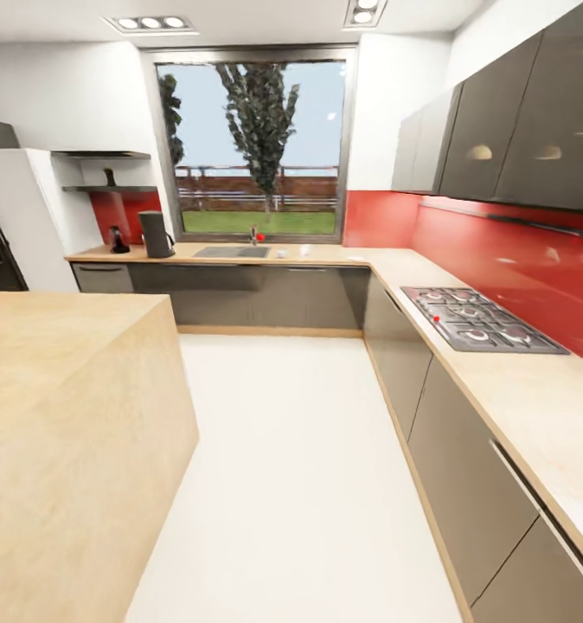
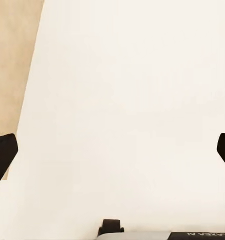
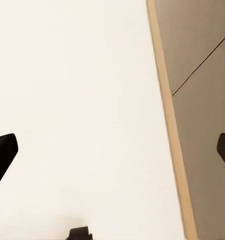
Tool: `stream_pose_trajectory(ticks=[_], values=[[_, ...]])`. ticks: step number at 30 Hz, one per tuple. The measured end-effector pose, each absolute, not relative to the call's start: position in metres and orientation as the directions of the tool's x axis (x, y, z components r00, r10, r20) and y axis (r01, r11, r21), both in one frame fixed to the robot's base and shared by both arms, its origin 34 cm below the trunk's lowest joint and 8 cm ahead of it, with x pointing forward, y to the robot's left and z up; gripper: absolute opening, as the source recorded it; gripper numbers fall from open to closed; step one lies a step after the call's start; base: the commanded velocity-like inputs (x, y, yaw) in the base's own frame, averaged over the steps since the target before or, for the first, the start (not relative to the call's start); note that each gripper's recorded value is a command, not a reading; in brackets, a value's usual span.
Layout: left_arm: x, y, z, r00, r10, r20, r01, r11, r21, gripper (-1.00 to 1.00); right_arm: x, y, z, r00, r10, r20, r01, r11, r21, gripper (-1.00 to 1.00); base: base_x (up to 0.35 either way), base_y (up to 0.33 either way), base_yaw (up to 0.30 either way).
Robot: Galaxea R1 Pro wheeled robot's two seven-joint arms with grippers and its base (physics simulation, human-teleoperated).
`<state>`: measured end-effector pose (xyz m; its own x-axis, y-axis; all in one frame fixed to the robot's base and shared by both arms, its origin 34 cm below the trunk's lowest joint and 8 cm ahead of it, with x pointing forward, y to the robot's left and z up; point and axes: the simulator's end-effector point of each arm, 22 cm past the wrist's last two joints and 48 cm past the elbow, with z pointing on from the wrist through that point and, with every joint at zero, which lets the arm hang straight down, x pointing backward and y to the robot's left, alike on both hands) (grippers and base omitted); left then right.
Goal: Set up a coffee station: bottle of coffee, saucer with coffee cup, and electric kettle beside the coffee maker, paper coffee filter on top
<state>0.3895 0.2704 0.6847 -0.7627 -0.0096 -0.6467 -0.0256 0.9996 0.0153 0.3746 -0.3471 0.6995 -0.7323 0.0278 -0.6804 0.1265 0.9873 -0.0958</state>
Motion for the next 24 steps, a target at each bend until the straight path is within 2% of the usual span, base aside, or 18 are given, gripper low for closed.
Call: stream_pose_trajectory(ticks=[8, 24], values=[[0.3895, 0.2710, 0.6848, -0.763, -0.009, -0.647, -0.026, 1.000, 0.016, 1.00, 0.3746, -0.3472, 0.6994, -0.732, 0.028, -0.680, 0.126, 0.987, -0.096, 1.00, 0.336, -0.025, -0.263], [0.3895, 0.2716, 0.6848, -0.763, -0.009, -0.647, -0.026, 1.000, 0.017, 1.00, 0.3766, -0.3464, 0.7005, -0.729, 0.023, -0.684, 0.119, 0.988, -0.094, 1.00, 0.339, 0.000, -0.010]])
